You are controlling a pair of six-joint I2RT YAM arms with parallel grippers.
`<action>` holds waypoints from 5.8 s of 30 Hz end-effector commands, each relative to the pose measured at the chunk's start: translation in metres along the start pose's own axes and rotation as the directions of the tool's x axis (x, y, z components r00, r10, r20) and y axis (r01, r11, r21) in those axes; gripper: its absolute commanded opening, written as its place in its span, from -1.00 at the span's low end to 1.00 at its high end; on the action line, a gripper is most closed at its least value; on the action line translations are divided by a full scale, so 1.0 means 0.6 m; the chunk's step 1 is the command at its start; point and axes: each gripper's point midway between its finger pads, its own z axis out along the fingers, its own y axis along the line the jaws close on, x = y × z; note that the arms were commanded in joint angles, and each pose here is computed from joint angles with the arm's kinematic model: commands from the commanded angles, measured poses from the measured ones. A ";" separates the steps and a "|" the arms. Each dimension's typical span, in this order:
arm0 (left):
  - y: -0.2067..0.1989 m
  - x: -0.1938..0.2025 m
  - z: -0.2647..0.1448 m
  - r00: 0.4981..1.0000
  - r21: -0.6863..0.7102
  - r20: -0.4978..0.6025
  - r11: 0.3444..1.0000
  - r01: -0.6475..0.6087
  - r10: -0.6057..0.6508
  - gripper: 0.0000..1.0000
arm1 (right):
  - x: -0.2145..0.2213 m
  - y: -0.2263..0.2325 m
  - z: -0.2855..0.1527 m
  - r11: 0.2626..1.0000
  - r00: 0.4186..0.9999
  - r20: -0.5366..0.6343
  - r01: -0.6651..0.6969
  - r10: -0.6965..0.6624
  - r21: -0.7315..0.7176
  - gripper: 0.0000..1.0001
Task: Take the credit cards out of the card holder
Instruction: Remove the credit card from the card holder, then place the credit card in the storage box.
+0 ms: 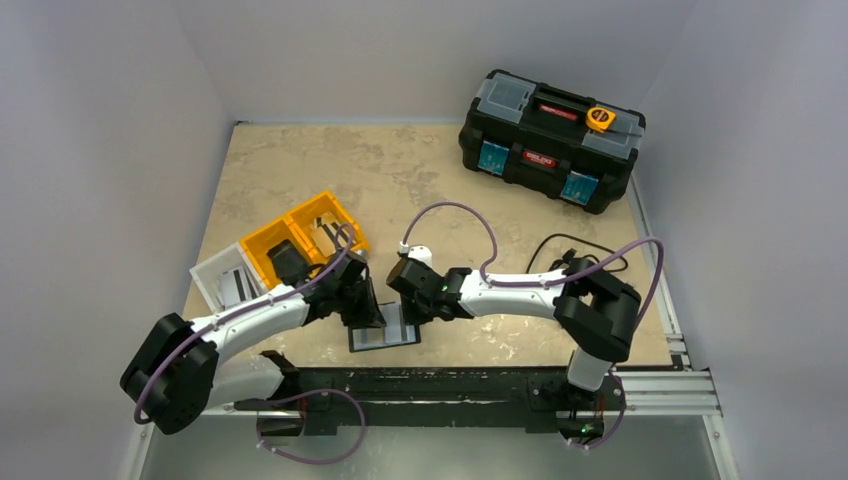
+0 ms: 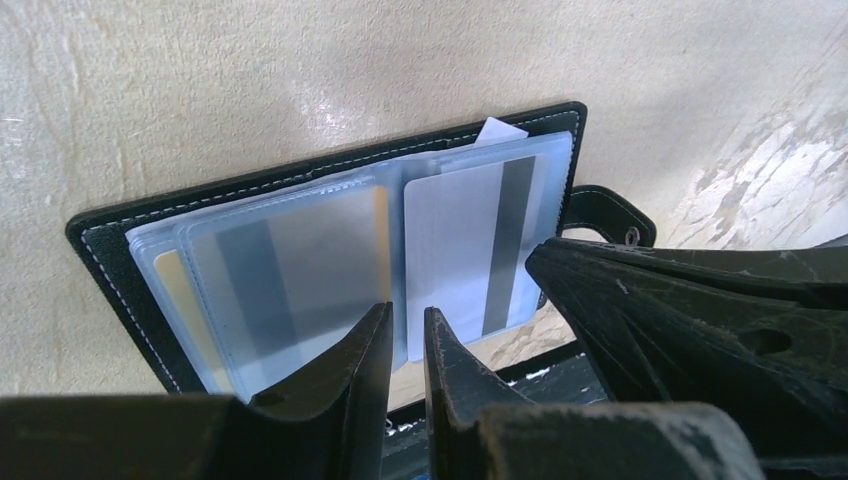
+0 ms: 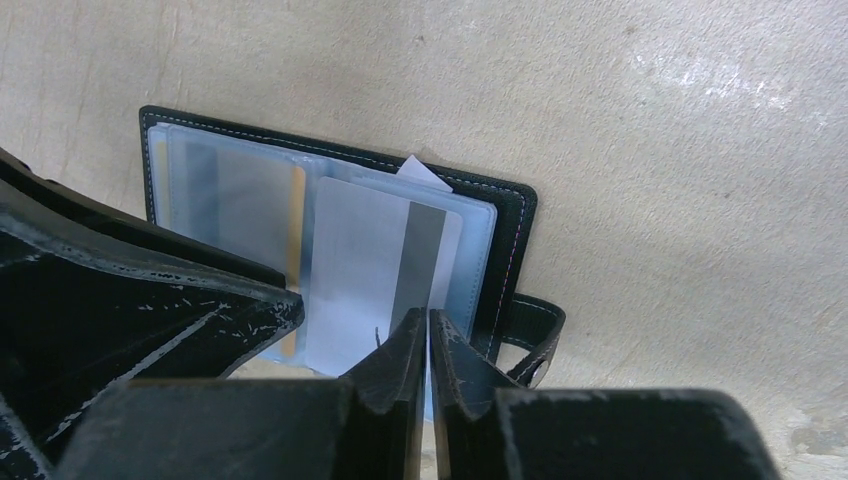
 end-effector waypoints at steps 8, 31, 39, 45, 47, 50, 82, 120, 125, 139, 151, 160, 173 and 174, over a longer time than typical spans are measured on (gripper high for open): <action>0.006 -0.002 0.016 1.000 -0.005 0.000 1.000 0.003 -0.003 -0.62 | 0.011 -0.021 0.017 0.998 1.000 -0.004 0.013 -0.013 0.057 -1.00; -0.014 -0.001 0.016 1.000 0.065 -0.014 0.998 0.025 -0.024 -0.85 | 0.048 -0.008 0.036 1.000 0.998 -0.068 0.006 -0.006 0.006 -1.00; -0.020 -0.006 -0.004 0.999 0.076 -0.002 0.996 0.035 -0.035 -1.00 | 0.055 -0.041 0.040 0.999 0.997 -0.075 -0.027 0.030 0.043 -1.00; -0.005 -0.012 -0.017 1.000 0.027 0.012 0.999 0.028 -0.029 -1.00 | 0.063 -0.069 0.044 0.996 0.995 -0.079 -0.049 0.055 0.072 -1.00; 0.001 -0.013 -0.020 0.999 0.018 0.012 0.999 0.033 -0.033 -1.00 | 0.066 -0.075 0.044 0.995 0.995 -0.081 -0.054 0.060 0.079 -1.00; 0.010 -0.013 -0.024 0.999 0.003 0.012 0.999 0.034 -0.034 -1.00 | 0.066 -0.079 0.045 0.995 0.995 -0.078 -0.060 0.067 0.082 -1.00; -0.007 -0.036 -0.133 0.987 0.048 0.147 0.996 -0.075 0.068 -1.00 | -0.086 0.041 -0.071 0.991 0.991 0.130 -0.018 0.035 -0.132 -0.28; 0.062 -0.306 -0.285 0.891 -0.385 0.454 0.903 0.190 0.006 -1.00 | -0.142 -0.023 -0.184 0.992 0.940 0.340 0.059 -0.017 -0.112 0.98; 0.044 -0.362 -0.249 0.878 -0.301 0.476 0.927 0.222 -0.056 -1.00 | -0.133 -0.037 -0.192 0.993 0.943 0.334 0.051 -0.013 -0.103 0.98; 0.047 -0.450 -0.148 0.875 -0.137 0.451 0.955 0.263 -0.176 -1.00 | -0.111 -0.063 -0.205 0.996 0.948 0.317 0.006 0.024 -0.093 0.97; 0.053 -0.454 -0.140 0.880 -0.124 0.437 0.956 0.265 -0.188 -1.00 | -0.110 -0.066 -0.203 0.997 0.952 0.305 -0.006 0.027 -0.071 0.98; 0.049 -0.443 -0.163 0.876 -0.114 0.450 0.962 0.247 -0.172 -1.00 | -0.113 -0.068 -0.196 0.999 0.953 0.301 -0.009 0.023 -0.046 0.98; 0.035 -0.402 -0.219 0.875 -0.102 0.461 0.971 0.216 -0.146 -1.00 | -0.139 -0.110 -0.186 0.996 0.941 0.336 -0.071 0.051 0.048 0.98; 0.036 -0.399 -0.225 0.875 -0.110 0.463 0.971 0.214 -0.141 -1.00 | -0.143 -0.122 -0.181 0.995 0.939 0.337 -0.088 0.064 0.056 0.98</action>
